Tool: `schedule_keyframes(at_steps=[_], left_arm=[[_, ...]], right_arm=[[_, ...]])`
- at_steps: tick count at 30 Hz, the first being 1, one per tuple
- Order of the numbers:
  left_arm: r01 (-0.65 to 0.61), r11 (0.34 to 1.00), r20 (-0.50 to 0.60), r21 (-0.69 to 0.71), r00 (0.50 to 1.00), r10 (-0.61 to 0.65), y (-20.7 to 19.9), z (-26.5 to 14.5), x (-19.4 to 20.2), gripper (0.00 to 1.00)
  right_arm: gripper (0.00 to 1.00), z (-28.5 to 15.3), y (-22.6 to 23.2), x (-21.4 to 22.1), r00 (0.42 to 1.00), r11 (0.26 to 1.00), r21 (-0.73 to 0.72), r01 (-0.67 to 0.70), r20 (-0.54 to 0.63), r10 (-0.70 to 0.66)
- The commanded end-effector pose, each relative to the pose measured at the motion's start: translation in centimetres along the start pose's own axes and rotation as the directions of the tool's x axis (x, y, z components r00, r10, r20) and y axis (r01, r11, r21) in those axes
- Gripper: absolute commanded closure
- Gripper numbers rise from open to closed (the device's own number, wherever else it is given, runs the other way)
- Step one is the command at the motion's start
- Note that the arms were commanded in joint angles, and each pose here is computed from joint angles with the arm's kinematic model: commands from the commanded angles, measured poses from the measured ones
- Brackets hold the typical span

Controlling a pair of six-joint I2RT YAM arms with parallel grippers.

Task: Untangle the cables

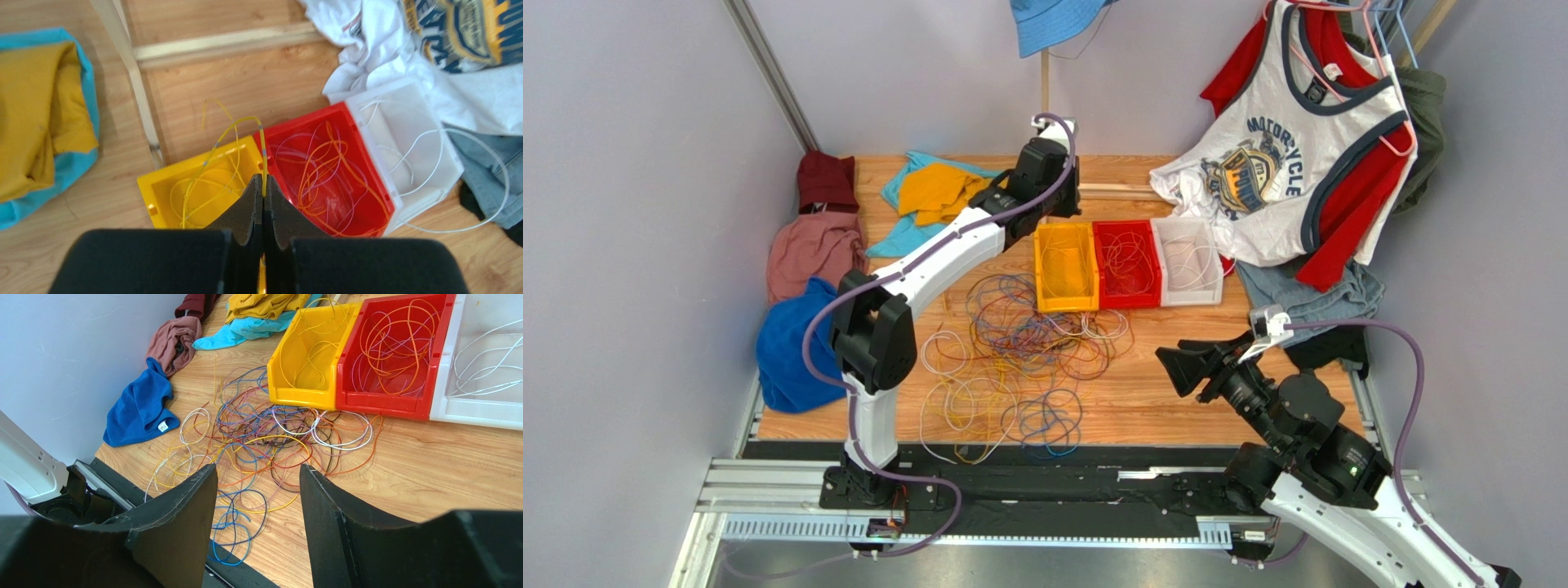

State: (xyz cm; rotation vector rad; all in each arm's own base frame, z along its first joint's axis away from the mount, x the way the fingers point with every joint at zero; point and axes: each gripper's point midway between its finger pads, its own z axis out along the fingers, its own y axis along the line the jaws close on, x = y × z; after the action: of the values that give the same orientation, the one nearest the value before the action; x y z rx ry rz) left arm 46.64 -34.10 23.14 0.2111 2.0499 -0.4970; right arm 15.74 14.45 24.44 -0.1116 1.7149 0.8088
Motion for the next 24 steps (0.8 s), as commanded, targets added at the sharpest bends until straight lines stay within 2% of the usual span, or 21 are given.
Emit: schedule_keyframes(at_steps=[1, 2, 7, 12, 13, 16, 18, 20, 24], left_arm=[[0.050, 0.998, -0.012, 0.029, 0.999, -0.050, -0.1, -0.8, 1.6, 1.00], [0.052, 0.999, -0.033, 0.014, 0.998, -0.051, 0.5, -0.7, 2.9, 1.00], [0.055, 0.998, -0.023, -0.010, 0.998, -0.055, 1.2, -1.9, 3.2, 1.00], [0.021, 0.999, -0.082, -0.037, 0.996, -0.024, 1.7, -0.4, 4.5, 0.98], [0.005, 0.999, -0.103, -0.046, 0.995, -0.010, 1.6, 0.0, 4.5, 0.78], [0.000, 0.999, -0.081, -0.041, 0.997, -0.003, 1.4, -0.5, 3.3, 0.49], [-0.006, 0.999, -0.052, -0.046, 0.999, 0.004, 1.4, -1.3, 2.2, 0.41], [-0.009, 0.999, -0.030, -0.053, 1.000, 0.007, 1.6, -2.0, 1.3, 0.24], [-0.014, 0.999, 0.012, -0.036, 1.000, 0.015, 1.0, -3.8, -0.7, 0.20]], right_arm=[[0.45, -0.1, 0.3, -0.6, 1.000, 1.000, -0.011, -0.009, 0.023, 0.009], [0.45, -0.1, 0.3, -0.5, 1.000, 1.000, -0.010, -0.010, 0.022, 0.010], [0.45, 0.1, 0.3, -0.5, 1.000, 1.000, -0.010, -0.010, 0.022, 0.010], [0.45, 0.3, 0.3, -0.1, 1.000, 1.000, -0.009, -0.020, 0.013, 0.020], [0.45, 0.3, 0.2, -0.1, 1.000, 1.000, -0.007, -0.019, 0.009, 0.019], [0.45, 0.3, 0.1, -0.1, 1.000, 1.000, -0.003, -0.017, 0.009, 0.017], [0.45, 0.4, 0.2, -0.1, 1.000, 1.000, -0.005, -0.016, 0.012, 0.016], [0.45, 0.4, 0.3, -0.1, 1.000, 1.000, -0.008, -0.015, 0.008, 0.015], [0.45, 0.6, 0.3, 0.0, 1.000, 1.000, -0.007, -0.015, 0.005, 0.015]])
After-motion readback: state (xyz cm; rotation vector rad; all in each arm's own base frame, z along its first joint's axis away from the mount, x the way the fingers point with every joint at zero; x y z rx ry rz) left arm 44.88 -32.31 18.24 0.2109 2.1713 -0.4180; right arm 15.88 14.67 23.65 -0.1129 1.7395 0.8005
